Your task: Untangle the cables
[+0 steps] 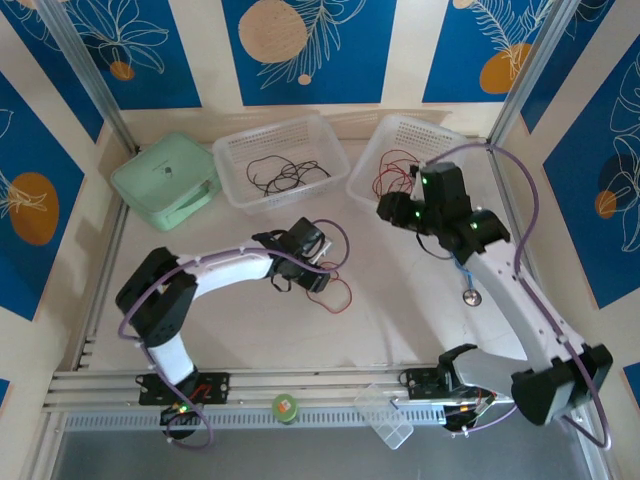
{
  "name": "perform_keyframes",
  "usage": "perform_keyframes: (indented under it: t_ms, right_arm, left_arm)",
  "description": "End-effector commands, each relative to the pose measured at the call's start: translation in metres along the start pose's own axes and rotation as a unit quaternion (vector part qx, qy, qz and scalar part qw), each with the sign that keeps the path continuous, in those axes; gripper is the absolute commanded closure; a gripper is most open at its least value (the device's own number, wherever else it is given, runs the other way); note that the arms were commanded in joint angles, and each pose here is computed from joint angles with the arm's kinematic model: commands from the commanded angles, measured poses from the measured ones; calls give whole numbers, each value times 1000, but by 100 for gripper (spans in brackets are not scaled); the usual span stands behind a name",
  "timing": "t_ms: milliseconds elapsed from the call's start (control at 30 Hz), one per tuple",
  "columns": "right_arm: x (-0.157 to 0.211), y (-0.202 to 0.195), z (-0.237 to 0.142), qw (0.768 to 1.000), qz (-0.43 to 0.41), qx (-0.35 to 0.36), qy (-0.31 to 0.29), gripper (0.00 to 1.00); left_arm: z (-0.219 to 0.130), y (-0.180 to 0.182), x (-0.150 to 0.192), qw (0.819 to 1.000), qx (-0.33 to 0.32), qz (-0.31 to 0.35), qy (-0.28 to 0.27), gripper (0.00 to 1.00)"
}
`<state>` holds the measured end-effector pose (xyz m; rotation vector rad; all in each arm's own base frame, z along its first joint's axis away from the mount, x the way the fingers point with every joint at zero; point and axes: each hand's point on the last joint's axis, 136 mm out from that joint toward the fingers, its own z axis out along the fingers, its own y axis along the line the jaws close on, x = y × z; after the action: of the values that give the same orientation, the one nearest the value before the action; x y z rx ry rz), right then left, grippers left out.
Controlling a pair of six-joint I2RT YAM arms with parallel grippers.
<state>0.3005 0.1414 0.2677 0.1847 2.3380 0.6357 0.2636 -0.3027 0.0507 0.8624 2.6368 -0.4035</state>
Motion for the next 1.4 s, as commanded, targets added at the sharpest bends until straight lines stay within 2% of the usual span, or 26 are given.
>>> perform_keyframes:
  t_ms: [0,200,467,667,800,900,1033,1167,1367]
  right_arm:
    - [9,-11,-12,1000,19,13,-8,62]
    - [24,-23,-17,999,31,22,-3,63]
    - [30,-27,-18,999,37,26,2,63]
    - [31,-28,-24,999,38,26,-1,63]
    - [31,-31,-33,999,39,28,-10,63]
    - [31,-34,-39,999,42,30,-15,63]
    - [34,-41,-45,998,53,35,-19,63]
    - [42,-52,-46,997,70,38,-17,63]
    - [52,-62,-47,995,91,45,-12,63]
  left_arm:
    - [6,-5,-5,1000,20,7,0,49]
    - [18,7,-1,1000,-12,11,7,62]
    - [15,13,-8,999,-29,20,-8,85]
    - [25,14,-3,999,-30,25,0,93]
    - [18,14,-9,999,-34,27,-15,100]
    - [-8,11,-28,997,-37,32,-52,100]
    - [-70,-2,-70,991,-39,47,-122,100]
    - [-133,-16,-108,979,-28,61,-193,100]
    - [-195,-31,-158,959,-25,86,-268,100]
